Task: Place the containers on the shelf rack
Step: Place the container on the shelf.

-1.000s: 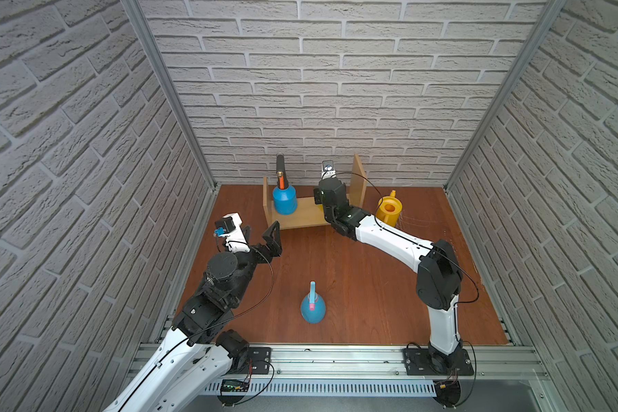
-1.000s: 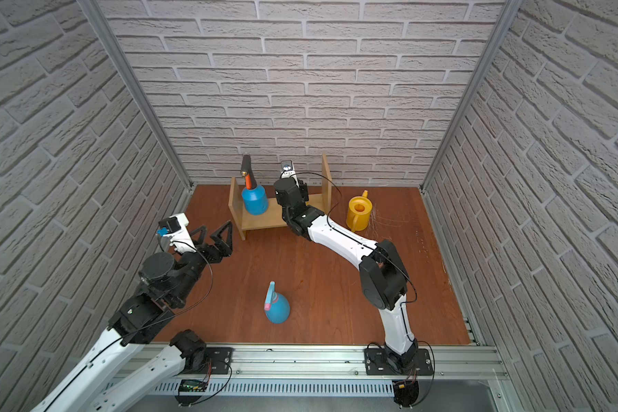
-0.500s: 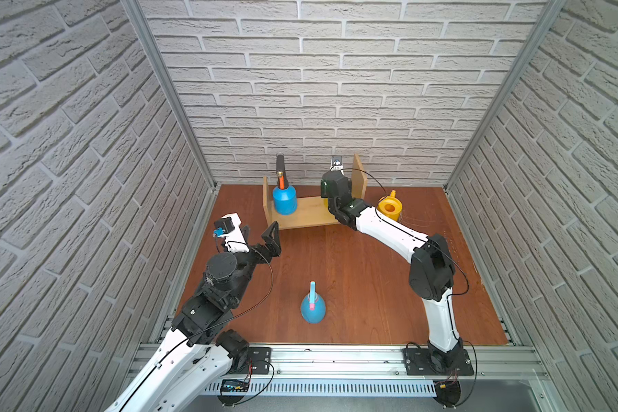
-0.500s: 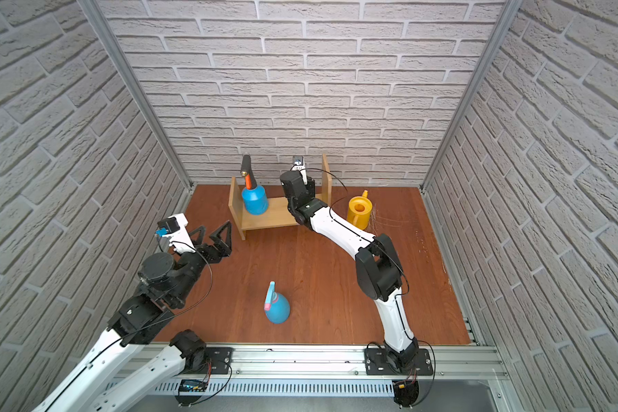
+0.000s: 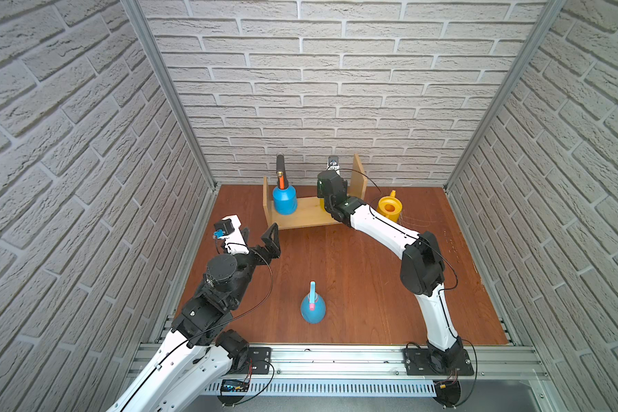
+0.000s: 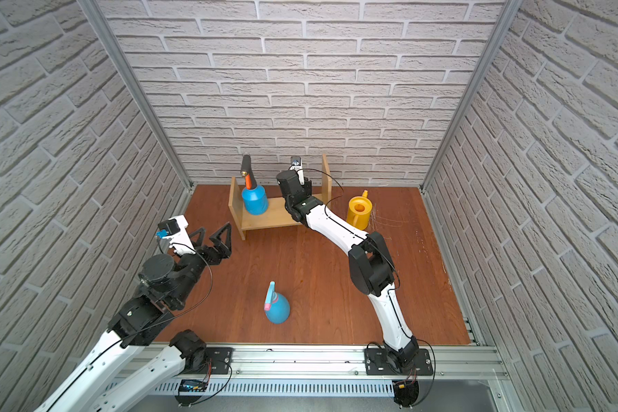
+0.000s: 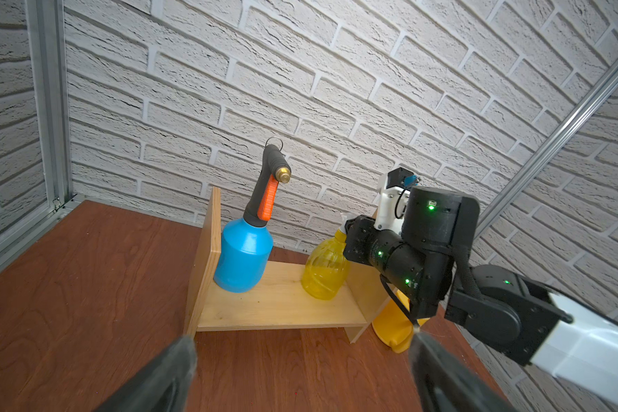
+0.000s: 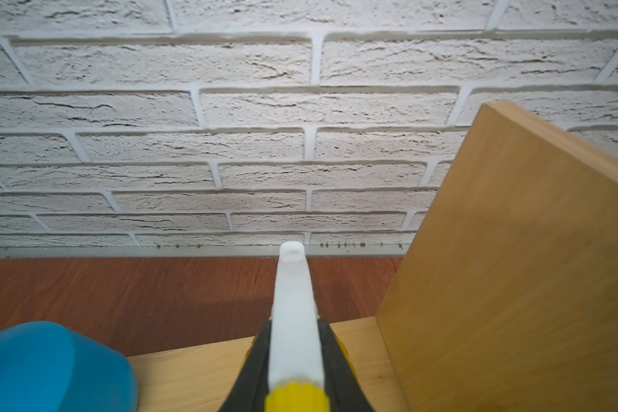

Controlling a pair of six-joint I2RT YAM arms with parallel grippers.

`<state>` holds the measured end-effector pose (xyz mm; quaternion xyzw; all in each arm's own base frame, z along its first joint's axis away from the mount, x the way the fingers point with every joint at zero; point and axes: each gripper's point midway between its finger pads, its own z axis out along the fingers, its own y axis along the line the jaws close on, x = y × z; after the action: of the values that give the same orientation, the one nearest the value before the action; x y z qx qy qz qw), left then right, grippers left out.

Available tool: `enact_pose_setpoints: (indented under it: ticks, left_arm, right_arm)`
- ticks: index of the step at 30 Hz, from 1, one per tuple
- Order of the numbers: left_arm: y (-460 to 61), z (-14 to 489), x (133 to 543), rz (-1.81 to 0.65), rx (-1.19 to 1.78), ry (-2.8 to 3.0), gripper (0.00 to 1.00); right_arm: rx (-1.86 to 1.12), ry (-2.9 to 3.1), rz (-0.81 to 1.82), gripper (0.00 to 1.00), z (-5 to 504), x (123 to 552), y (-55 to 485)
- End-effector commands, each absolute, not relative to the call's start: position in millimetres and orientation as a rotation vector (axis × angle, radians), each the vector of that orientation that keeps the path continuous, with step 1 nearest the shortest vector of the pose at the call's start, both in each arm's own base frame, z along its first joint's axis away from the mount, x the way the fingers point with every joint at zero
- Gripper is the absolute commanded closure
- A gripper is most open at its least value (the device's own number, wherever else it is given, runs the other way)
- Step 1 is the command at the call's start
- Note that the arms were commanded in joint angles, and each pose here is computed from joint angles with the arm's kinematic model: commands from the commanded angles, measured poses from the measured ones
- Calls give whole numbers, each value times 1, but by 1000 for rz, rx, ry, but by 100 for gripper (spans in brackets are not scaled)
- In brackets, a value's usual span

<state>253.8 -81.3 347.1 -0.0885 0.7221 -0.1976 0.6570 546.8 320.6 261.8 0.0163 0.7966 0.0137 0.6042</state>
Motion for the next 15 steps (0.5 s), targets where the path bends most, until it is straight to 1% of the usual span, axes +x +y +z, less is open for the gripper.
enact_pose_setpoints:
  ticks: [1, 7, 15]
  left_arm:
    - [-78, 350, 253, -458, -225, 1610, 2]
    - [-79, 349, 254, -471, -235, 1612, 2]
    - [-80, 347, 255, -491, -250, 1616, 2]
  right_arm:
    - [83, 1839, 43, 71, 266, 553, 312]
    - [91, 1861, 66, 72, 260, 556, 308]
    - [73, 1879, 103, 75, 255, 562, 312]
